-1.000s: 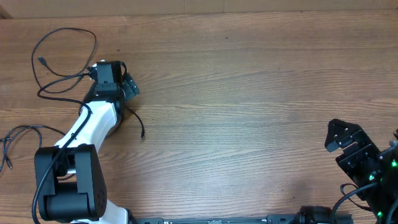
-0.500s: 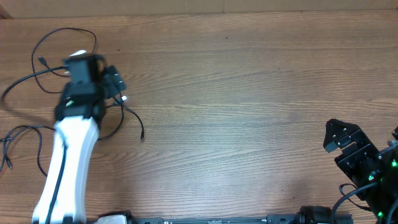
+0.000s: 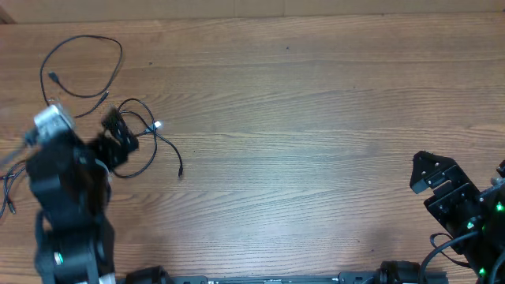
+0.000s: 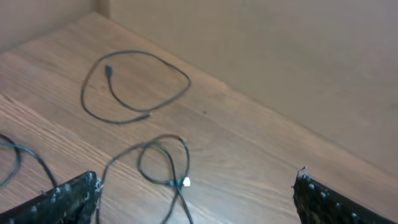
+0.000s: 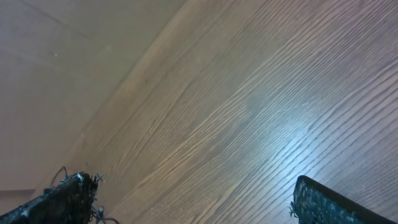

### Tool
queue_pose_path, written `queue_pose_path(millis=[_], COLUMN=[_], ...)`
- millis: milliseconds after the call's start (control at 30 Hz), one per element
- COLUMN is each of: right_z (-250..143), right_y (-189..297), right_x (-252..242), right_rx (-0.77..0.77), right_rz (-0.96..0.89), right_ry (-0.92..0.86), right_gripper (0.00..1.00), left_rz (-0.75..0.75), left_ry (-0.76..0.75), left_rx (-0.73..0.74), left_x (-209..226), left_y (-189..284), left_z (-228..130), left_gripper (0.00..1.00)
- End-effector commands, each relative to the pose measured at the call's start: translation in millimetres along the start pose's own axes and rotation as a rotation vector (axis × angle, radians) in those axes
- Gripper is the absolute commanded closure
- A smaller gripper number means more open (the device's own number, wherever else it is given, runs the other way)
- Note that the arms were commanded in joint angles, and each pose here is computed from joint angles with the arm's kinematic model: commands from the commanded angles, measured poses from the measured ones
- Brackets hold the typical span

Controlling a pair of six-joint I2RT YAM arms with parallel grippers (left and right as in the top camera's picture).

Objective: Untangle cables
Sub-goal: 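Lower the cable at the left and open the left gripper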

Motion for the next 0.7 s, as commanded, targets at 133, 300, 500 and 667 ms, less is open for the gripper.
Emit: queue_pose_path(millis=[133, 300, 500, 667], right_z=[-0.1, -0.3, -0.7, -0.7], right_y=[-1.9, -1.9, -1.9, -1.9], right_x=[0.6, 0.5, 0.1, 0.1], right_rx=[0.008, 0.009, 0.012, 0.012], right_rz=[0.001, 0.001, -0.001, -0.001], right_ry=[-0.002, -0.002, -0.002, -0.002], right_gripper=[0.0, 0.0, 0.0, 0.0], left_rz=[-0.147, -0.166, -0.109, -0.052], left_ry=[0.014, 0.022, 0.06, 0.062], left_rx=[-0.07, -0.105, 0.002, 0.101], left_x=[18.8, 30.3, 41.6, 49.2], left_y=[34.5, 50.0, 48.7, 47.0], left_z=[-50.8, -72.5, -94.4, -109.1], left_gripper=[0.0, 0.01, 0.0, 0.01])
Point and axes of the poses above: each gripper's point midway between its finger pads, its own y axis back along the fingers, its own x axis along the line the jaws close on, z = x × y, the point moved 9 cm from there along y, back along the fingers, and after that the axes turned 5 degrees about y, right-handed, at the moved point
